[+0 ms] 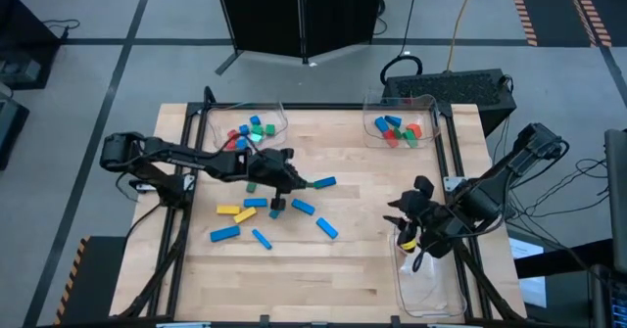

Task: Sort blocks by size
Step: Put the green rectangular block into the bottom right transparent bin

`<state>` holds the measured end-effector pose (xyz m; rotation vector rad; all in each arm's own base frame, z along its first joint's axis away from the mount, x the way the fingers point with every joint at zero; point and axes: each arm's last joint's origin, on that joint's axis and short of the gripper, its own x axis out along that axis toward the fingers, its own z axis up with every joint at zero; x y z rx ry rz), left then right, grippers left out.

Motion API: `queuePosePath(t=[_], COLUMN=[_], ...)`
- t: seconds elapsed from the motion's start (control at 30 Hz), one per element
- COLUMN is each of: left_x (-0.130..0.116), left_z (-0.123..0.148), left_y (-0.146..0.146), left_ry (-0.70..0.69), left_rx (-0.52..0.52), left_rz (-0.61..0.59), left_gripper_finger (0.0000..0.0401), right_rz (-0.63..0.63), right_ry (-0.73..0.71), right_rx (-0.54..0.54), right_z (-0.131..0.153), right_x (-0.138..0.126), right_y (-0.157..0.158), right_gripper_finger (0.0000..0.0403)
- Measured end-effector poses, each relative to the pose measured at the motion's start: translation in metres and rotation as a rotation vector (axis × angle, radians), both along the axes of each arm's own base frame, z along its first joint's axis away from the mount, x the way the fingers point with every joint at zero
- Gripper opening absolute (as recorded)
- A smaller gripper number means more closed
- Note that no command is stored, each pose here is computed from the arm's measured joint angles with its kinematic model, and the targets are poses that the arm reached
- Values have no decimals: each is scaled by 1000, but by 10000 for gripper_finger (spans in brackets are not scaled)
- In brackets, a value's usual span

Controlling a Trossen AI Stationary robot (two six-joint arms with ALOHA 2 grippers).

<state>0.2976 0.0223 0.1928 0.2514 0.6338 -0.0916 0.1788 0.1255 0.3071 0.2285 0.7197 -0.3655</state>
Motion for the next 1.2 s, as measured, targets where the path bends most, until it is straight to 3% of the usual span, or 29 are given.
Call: queuePosePath(t=[0.2,0.47,0.7,0.87,1.2], left_x=[8,14,14,14,14], left_z=[11,24,25,26,27], left_y=[-20,-40,-49,-51,-51], left_ry=[-134,-274,-295,-304,-315], left_rx=[-63,-148,-134,-130,-131], left_rz=[-7,10,13,19,18], left_gripper_finger=[54,54,54,54,54], right_rz=[-10,-52,25,101,168], right_ry=[38,-46,-58,-89,-74], right_rx=[-70,-296,-230,-239,-314], right_z=[-15,-25,-21,-17,-39], right_x=[24,65,87,98,133], right_y=[2,-5,-25,-31,-41], right_gripper_finger=[165,183,216,238,232])
